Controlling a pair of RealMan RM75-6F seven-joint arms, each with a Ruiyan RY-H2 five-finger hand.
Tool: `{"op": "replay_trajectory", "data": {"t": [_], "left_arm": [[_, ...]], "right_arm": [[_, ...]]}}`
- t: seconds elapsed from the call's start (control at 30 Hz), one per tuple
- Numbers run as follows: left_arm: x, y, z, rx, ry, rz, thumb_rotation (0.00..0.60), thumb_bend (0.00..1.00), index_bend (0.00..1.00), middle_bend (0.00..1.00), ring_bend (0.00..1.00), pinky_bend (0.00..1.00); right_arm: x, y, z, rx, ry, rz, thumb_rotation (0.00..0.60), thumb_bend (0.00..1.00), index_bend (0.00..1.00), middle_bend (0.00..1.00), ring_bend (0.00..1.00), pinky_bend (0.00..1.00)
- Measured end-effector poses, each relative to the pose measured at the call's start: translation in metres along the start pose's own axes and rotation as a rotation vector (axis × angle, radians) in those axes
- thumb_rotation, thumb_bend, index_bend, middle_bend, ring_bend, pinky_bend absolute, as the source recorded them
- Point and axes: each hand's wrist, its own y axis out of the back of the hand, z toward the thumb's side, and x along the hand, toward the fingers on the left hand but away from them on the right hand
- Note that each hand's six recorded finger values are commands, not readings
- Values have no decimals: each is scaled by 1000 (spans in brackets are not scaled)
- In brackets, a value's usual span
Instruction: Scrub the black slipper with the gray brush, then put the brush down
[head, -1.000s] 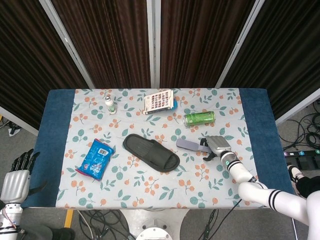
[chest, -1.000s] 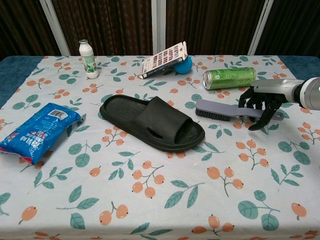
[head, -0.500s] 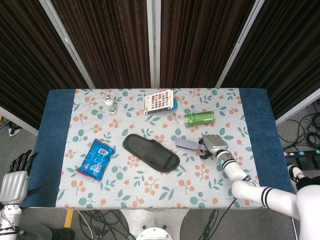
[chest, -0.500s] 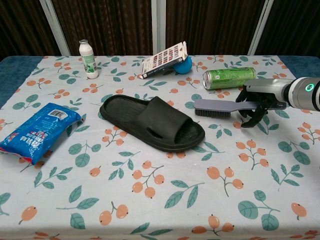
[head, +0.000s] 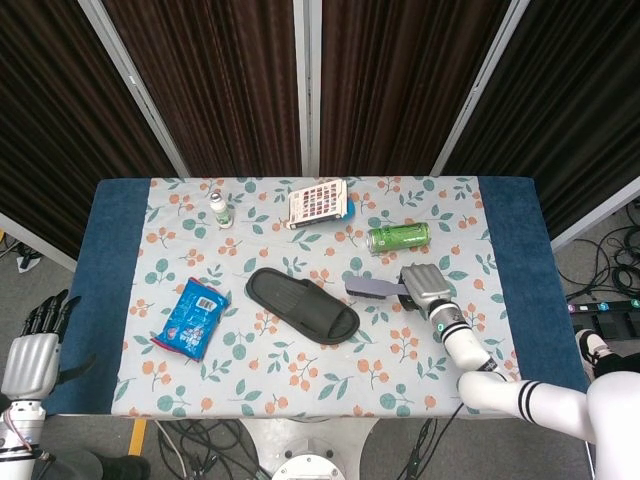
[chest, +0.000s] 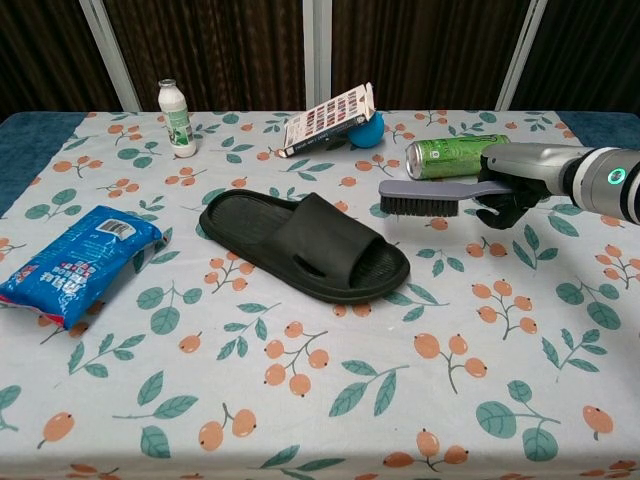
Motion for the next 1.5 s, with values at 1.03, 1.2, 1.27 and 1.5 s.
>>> {"op": "replay_trajectory", "data": {"t": [1.03,1.2,1.27,1.5], "left_arm": [[182,-67,258,134,-731,-420,600,256,145,120,45,119],[192,-95,275,176,-718,-494,600,258,145,121,45,119],[195,-101,277,193,-709,-511,600,258,145,120,45,119],[200,-122,283,222,-676,-562,600,258,145,120,45,119]], "right_arm": [[63,100,8,47,185,-246,600,459,1000,1000,1000,1000],[62,99,6,34,182,-251,600,462,1000,1000,1000,1000],[60,98,5,32,179,-248,600,462,1000,1000,1000,1000],[54,86,4,42,182,-217,600,462,1000,1000,1000,1000]]}}
